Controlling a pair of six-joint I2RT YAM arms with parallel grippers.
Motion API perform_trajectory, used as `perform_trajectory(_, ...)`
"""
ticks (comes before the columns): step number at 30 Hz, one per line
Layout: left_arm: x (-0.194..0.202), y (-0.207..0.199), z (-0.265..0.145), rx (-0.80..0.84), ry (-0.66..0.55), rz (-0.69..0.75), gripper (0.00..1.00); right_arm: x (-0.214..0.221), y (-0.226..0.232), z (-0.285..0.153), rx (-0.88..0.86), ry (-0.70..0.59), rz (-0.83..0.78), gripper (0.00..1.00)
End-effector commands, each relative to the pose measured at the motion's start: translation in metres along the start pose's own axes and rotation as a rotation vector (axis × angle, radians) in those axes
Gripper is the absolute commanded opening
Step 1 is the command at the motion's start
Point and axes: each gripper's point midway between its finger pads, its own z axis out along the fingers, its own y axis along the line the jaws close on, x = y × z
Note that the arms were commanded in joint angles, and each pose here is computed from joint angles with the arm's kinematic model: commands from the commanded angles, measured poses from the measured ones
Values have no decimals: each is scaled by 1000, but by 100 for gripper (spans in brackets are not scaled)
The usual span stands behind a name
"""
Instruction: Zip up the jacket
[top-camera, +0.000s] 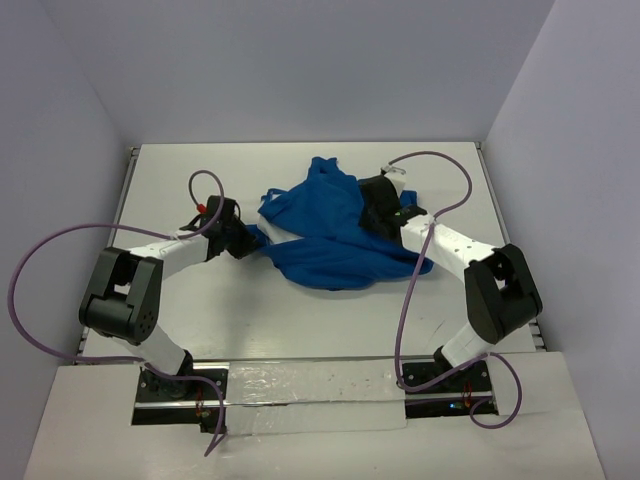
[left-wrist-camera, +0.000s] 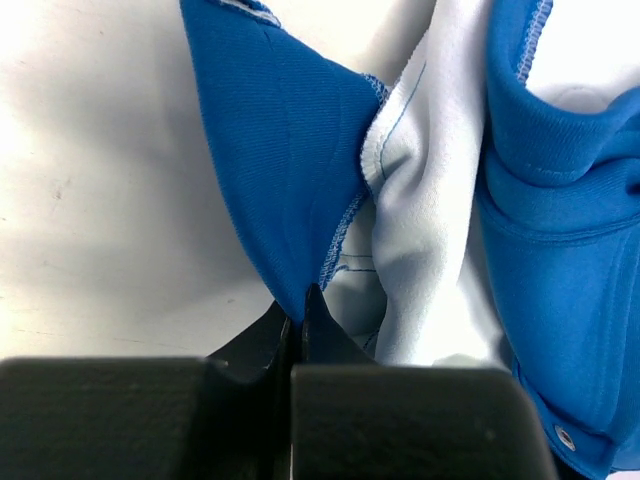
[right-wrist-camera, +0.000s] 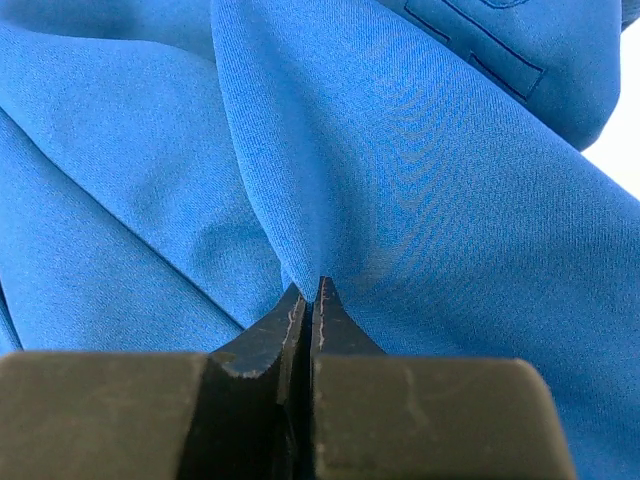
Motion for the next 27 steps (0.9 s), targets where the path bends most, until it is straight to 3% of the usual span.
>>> perform_trajectory(1,-2,-18,-2,50,-4,27,0,-15,5,-11,-33,-63,16,0)
perform_trajectory(9,-29,-46,-30,87,-85,90,0,-45,18,-42,-117,-146,42,0)
perform_trajectory(16,-142,-124,-90,163,-324,173,0,-141,49,-67,-167,-286,71,0)
perform_trajectory(18,-183,-144,-97,132,-380,180,0,-197,66,-89,-236,-397,85,0)
perform_trajectory(23,-271,-236,-183,315,-602,244,0,-303,84,-143,-358,-643,113,0)
perform_trajectory(27,-274,-289,-261,514,-670,307,0,-327,82,-189,-432,-780,95,0)
